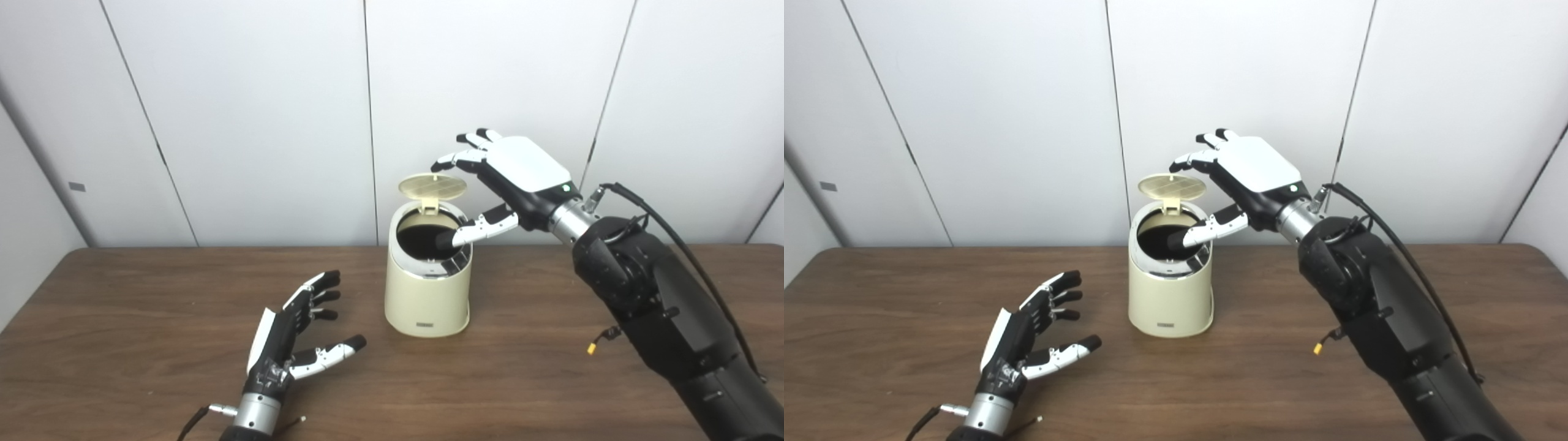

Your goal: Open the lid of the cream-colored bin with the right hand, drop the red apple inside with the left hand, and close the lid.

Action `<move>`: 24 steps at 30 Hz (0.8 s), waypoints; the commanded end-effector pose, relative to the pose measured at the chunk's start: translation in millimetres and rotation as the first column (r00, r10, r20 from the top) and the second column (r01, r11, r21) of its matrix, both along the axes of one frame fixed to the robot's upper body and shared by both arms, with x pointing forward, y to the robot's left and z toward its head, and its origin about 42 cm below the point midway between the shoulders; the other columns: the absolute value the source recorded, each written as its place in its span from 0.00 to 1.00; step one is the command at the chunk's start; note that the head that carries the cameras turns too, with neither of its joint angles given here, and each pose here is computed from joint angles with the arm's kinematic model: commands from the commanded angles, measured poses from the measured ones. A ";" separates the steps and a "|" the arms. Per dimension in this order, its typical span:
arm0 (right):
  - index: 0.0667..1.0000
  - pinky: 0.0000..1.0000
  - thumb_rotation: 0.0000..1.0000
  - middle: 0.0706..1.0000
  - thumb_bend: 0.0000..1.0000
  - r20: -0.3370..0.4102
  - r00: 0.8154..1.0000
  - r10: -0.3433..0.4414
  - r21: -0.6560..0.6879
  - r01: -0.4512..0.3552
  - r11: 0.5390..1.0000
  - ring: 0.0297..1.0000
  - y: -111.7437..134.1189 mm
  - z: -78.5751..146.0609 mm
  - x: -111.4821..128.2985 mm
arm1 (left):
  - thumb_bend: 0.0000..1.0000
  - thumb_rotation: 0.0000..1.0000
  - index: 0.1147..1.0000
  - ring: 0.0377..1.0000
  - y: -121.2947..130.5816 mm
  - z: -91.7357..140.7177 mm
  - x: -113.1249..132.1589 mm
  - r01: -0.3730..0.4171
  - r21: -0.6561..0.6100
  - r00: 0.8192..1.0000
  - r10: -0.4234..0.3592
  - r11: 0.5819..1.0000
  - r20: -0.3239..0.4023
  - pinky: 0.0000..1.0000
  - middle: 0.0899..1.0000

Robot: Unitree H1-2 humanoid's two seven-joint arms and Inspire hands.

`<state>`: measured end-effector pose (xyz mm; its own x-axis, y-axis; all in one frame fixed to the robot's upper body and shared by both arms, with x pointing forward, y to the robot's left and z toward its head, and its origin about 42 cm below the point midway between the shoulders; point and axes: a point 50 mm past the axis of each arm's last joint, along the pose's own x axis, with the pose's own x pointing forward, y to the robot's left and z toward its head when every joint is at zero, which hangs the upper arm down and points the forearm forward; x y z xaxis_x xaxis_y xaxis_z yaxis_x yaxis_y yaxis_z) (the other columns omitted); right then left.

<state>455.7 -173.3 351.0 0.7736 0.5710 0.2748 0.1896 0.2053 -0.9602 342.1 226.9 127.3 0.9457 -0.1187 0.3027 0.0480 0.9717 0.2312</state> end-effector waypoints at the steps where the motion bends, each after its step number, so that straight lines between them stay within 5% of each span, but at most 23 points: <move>1: 0.77 1.00 0.76 0.77 0.89 0.106 0.994 0.029 0.004 -0.029 1.000 0.95 5.6 29.6 -2.8 | 0.78 0.15 0.84 0.80 -1.7 5.5 1.5 -0.004 -0.005 1.000 0.004 1.000 0.030 0.69 0.84; 24: 0.79 1.00 0.68 0.79 0.84 0.136 0.988 0.075 -0.048 -0.070 0.996 0.98 13.5 22.9 -27.4 | 0.76 0.14 0.84 0.80 -3.1 7.7 0.6 -0.003 0.010 1.000 0.002 1.000 0.022 0.69 0.84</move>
